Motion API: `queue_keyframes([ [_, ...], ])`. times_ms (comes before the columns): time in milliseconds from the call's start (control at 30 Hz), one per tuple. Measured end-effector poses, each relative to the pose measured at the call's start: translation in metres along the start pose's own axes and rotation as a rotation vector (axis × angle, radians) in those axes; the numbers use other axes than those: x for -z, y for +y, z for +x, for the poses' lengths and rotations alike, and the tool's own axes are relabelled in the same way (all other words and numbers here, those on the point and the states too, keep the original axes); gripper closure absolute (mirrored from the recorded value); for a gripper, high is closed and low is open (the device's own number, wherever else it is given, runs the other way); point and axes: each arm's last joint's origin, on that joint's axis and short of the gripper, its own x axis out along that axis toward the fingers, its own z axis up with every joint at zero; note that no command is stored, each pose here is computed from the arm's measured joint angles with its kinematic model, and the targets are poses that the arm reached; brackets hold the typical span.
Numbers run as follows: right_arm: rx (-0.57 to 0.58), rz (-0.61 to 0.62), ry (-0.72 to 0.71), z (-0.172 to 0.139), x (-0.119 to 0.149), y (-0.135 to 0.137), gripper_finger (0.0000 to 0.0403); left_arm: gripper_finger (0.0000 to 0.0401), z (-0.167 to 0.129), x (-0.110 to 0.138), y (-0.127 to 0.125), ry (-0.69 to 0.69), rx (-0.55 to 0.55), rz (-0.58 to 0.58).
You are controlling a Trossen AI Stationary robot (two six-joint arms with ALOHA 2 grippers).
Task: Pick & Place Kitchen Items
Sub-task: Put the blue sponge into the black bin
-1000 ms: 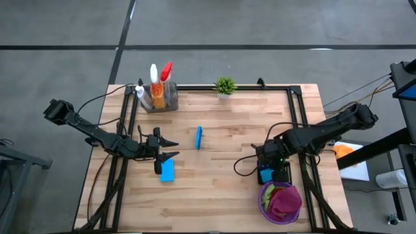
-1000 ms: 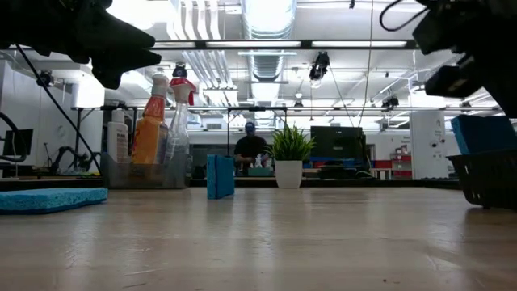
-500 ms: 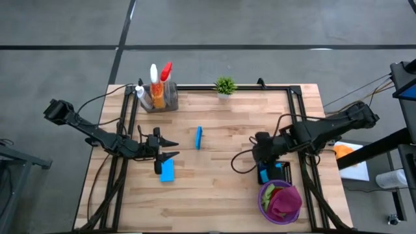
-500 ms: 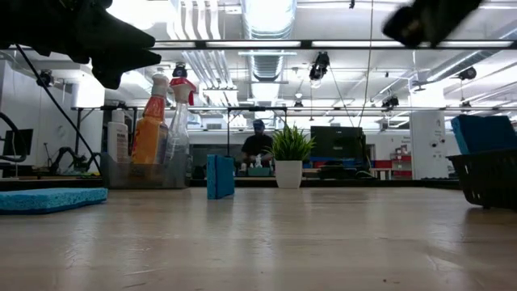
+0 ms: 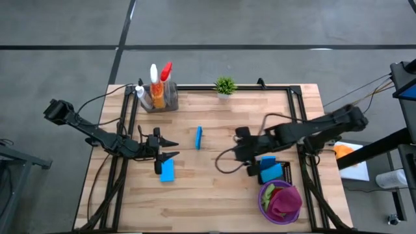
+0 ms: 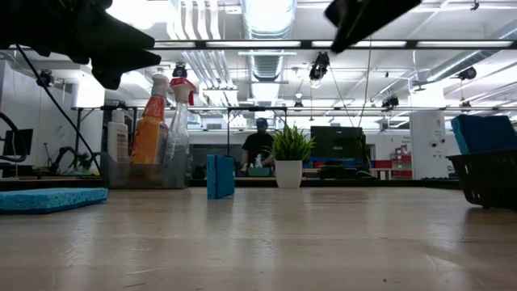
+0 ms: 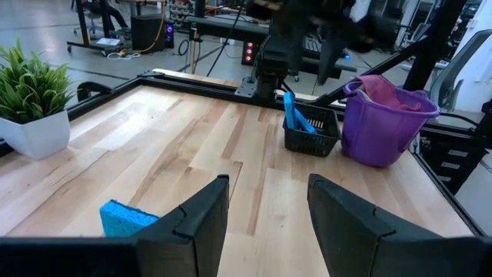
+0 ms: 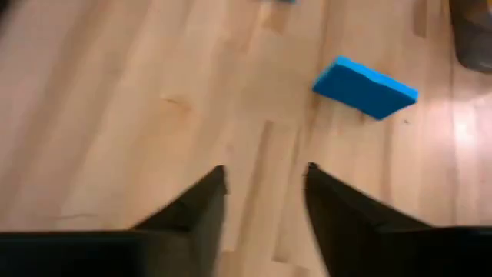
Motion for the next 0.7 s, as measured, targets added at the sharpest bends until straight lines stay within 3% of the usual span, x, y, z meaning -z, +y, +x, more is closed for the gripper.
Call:
queue_keyframes([
  [167,0.156,-0.162,0.125,0.041,-0.009,-0.013,0.0106,0.0221,0.0,0.0,0.0,0.004,-0.001,0.002],
  [267,0.197,-0.266,0.204,0.068,-0.015,-0.023,0.0058,0.0221,0.0,0.001,0.0,0.009,-0.002,0.005],
  [500,0.129,-0.399,0.274,0.119,-0.034,-0.053,0.004,0.0221,-0.001,0.01,0.003,0.095,-0.029,-0.041],
  [700,0.073,-0.53,0.269,0.138,-0.053,-0.071,0.004,0.0221,-0.002,0.017,0.007,0.139,-0.105,-0.077],
])
